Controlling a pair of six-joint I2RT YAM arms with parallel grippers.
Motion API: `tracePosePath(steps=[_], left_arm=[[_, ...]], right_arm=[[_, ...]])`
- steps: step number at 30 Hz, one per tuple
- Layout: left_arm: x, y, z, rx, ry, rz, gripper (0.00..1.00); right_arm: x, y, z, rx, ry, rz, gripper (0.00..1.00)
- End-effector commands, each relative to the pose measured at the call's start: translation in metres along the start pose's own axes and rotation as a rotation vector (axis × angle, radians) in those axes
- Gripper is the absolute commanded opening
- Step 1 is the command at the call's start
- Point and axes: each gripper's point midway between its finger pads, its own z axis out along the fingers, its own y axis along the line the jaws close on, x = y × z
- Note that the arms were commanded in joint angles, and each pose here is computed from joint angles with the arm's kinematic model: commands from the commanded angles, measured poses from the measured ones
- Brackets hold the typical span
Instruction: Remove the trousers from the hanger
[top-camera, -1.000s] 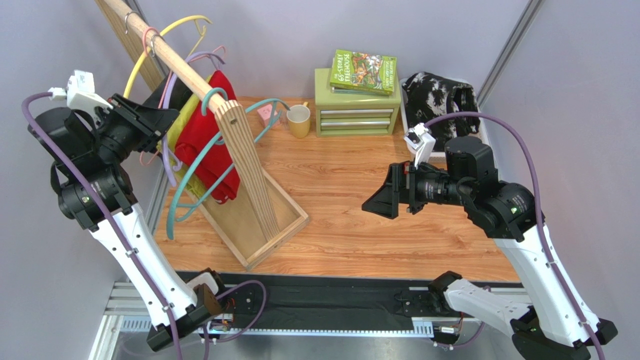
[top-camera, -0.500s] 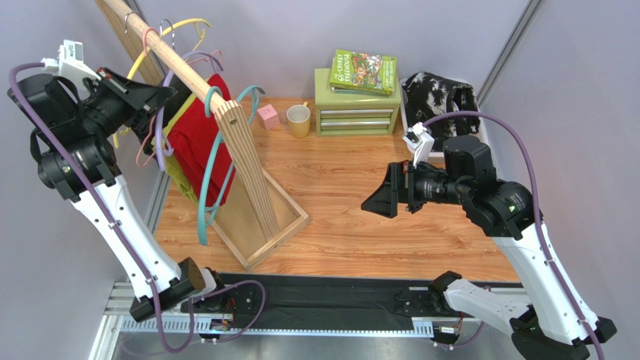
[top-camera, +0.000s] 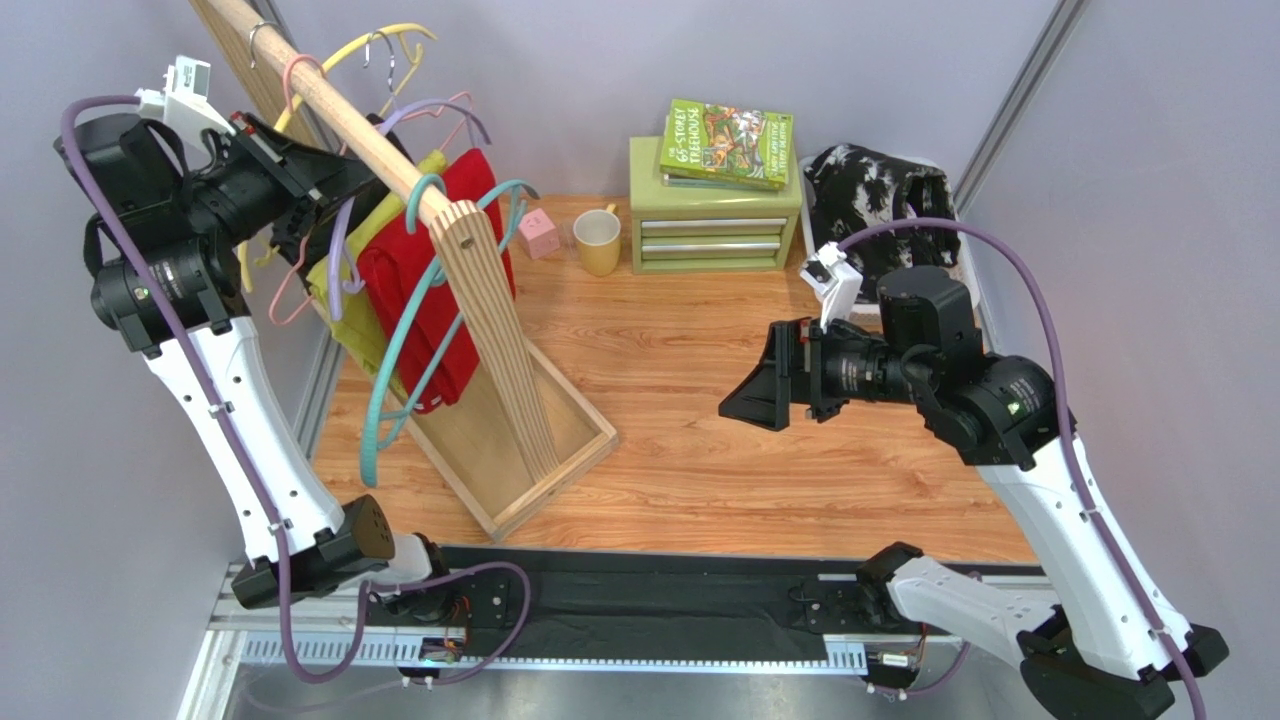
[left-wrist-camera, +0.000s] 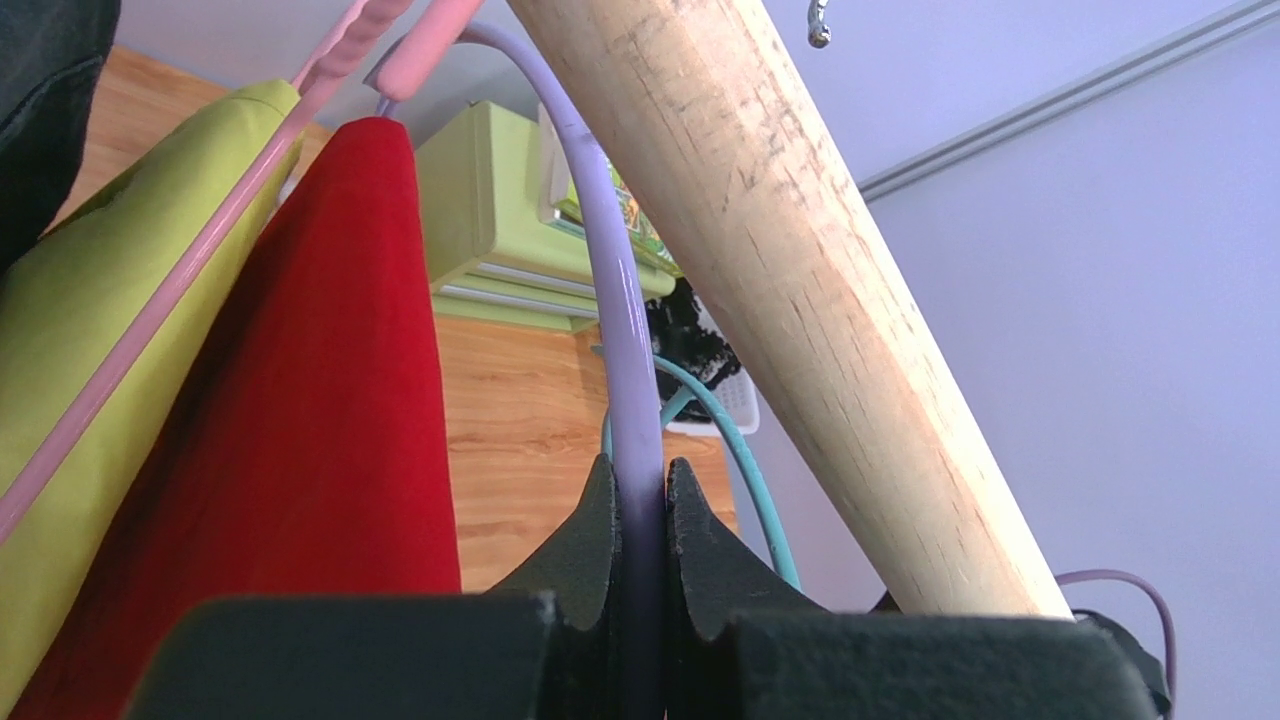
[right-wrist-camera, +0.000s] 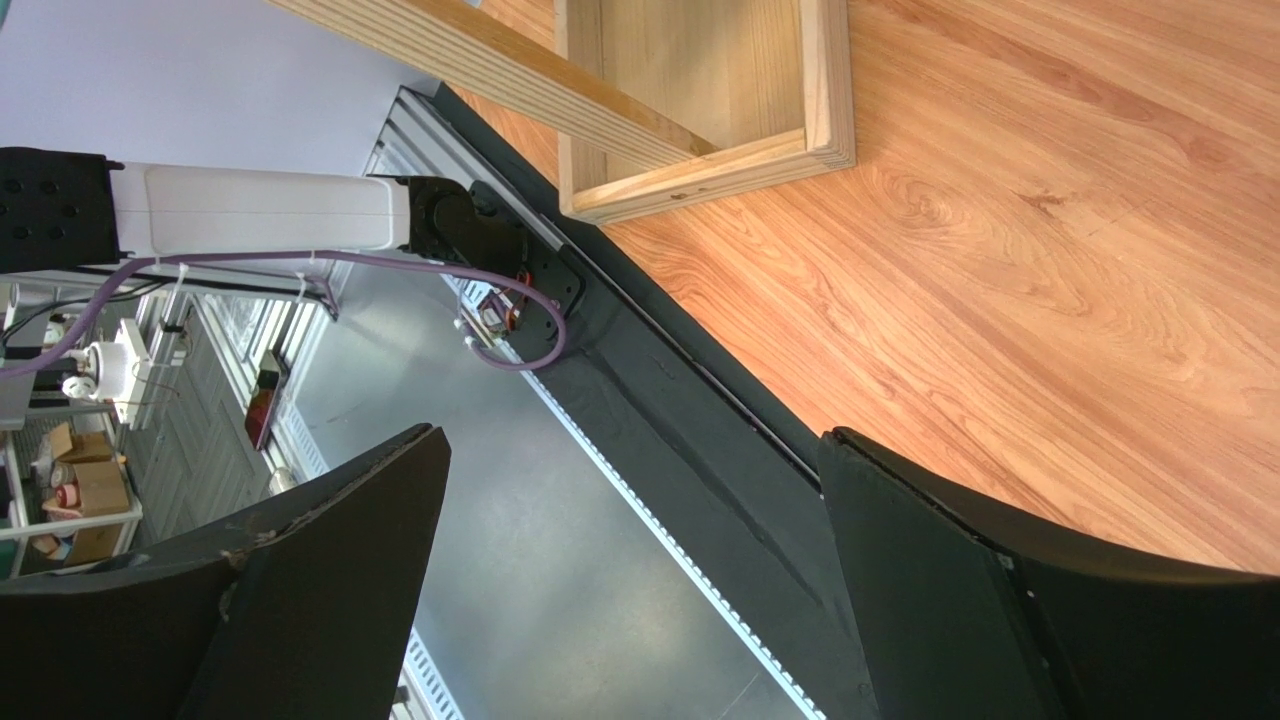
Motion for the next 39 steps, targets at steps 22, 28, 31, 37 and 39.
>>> tracePosePath(steps=[22,28,31,37,39], left_arm=[[0.045,-0.017,0.033,0.207,0.104,0.002,0.00],[0.057,-0.026,0.028,0.271,0.124,-0.025,0.00],[0.059,-0.031,0.028,0.321,0.129,-0.076,0.00],[0.050,-0.060,0.017,0.408,0.139,-0.078,0.00],[0.049,-0.066,0.014,0.424,0.143,-0.083,0.00]], right_arm=[[-0.024,-0.005,0.013,0.034,-0.025,0.013,1.00],[-0.041,-0.012,0.031,0.010,-0.063,0.060,1.00],[-0.050,-0.021,0.038,0.019,-0.078,0.074,1.00],[-0.066,-0.031,0.051,0.033,-0.092,0.088,1.00],[-0.070,-0.032,0.055,0.031,-0.094,0.091,1.00]])
